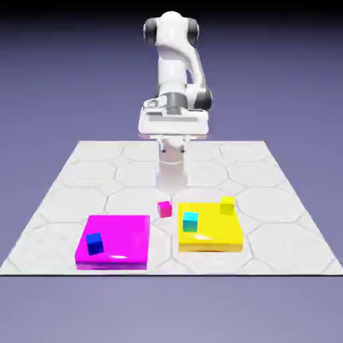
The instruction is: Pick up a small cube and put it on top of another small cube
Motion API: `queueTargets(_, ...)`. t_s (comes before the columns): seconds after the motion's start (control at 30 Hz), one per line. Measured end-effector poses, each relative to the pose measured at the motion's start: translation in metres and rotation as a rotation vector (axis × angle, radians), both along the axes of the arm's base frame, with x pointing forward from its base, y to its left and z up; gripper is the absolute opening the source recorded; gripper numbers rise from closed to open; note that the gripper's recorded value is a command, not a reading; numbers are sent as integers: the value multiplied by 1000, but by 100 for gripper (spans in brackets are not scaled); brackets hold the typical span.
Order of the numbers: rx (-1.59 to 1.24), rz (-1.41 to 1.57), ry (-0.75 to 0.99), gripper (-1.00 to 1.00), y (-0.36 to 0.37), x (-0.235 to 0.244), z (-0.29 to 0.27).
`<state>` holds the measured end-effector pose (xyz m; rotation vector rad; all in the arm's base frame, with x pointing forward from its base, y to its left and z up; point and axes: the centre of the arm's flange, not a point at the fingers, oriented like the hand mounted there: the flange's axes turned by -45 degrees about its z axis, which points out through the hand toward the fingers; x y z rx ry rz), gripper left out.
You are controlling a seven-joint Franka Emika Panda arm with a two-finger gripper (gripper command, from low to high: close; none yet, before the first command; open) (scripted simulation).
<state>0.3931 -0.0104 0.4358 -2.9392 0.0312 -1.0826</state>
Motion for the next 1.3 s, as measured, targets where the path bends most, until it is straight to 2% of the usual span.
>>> queueTargets(0.13,160,-198,296,0,-45,-2,-74)
queueTargets(0.27,334,-397,579,0,-81,-23,-145)
queueTargets(0.47,627,-699,966,0,-114,-79,-232)
queueTargets(0.67,950,-977,1294,0,-120,-141,-291)
queueTargets(0.9,953,-975,1295,0,-88,-151,-342)
queueTargets(0.93,951,-977,1294,-100,-85,-152,-346)
queueTargets(1.0,951,-977,1294,-100,-85,-152,-346)
queueTargets(1.2,956,-975,1293,-100,-117,-141,-296)
queueTargets(1.3,939,-977,1280,-100,-77,-109,-272)
